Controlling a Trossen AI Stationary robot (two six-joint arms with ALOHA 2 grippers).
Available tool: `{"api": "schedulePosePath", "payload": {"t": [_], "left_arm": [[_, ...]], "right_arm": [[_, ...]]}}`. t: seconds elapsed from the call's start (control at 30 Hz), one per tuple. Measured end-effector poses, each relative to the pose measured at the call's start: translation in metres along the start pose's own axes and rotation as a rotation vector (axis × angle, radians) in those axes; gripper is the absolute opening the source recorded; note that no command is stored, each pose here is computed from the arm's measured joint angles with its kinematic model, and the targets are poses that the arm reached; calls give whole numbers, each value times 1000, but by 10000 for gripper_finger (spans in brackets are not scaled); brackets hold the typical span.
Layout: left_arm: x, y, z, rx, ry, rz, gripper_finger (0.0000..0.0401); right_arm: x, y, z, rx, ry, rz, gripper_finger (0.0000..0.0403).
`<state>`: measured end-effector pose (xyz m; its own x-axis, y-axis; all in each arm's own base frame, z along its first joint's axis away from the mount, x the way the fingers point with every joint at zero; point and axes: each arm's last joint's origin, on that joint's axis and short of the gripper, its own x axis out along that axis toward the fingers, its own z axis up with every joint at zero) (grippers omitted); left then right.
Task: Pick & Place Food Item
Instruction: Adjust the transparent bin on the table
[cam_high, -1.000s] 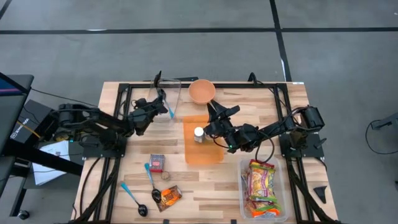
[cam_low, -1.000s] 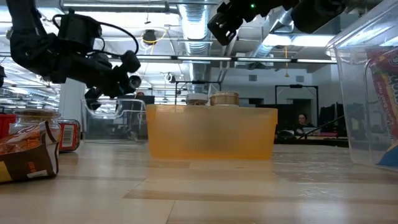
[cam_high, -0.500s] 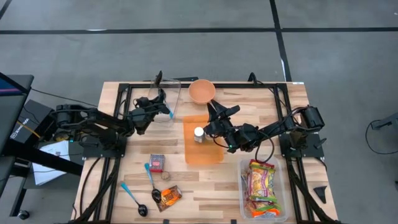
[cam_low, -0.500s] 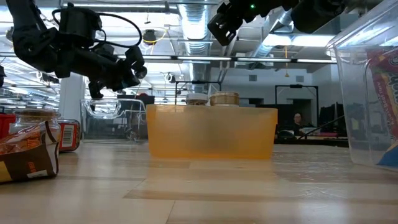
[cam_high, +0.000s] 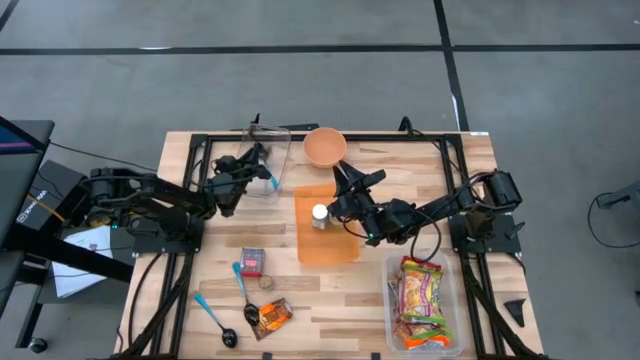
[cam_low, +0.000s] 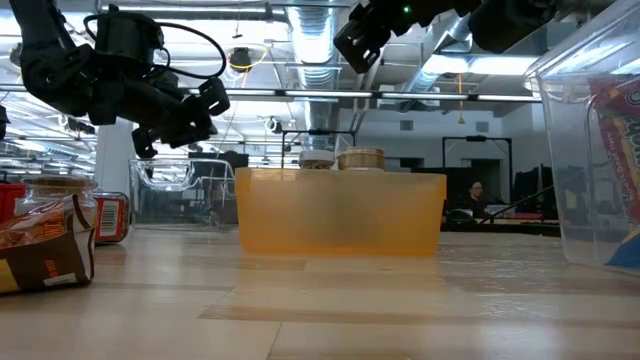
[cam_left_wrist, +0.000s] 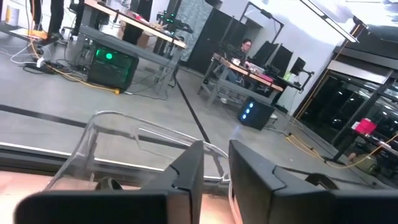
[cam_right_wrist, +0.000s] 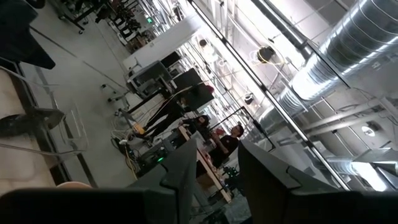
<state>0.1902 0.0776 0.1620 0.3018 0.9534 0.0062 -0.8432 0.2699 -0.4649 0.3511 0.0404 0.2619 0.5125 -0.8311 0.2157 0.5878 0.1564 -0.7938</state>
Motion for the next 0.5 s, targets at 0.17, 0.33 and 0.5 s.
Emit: {"api": "schedulePosePath", "payload": {"t": [0.17, 0.33, 0.5], "left_arm": [[0, 0, 0, -1, -1, 0, 104], [-1, -3, 4, 112, -25, -26, 125], [-6, -7, 13, 349, -65, -15, 122]], "right_arm": [[0, 0, 0, 0, 0, 0, 115], [0, 0, 0, 0, 1, 0, 115], [0, 0, 0, 0, 3, 0, 115]]}}
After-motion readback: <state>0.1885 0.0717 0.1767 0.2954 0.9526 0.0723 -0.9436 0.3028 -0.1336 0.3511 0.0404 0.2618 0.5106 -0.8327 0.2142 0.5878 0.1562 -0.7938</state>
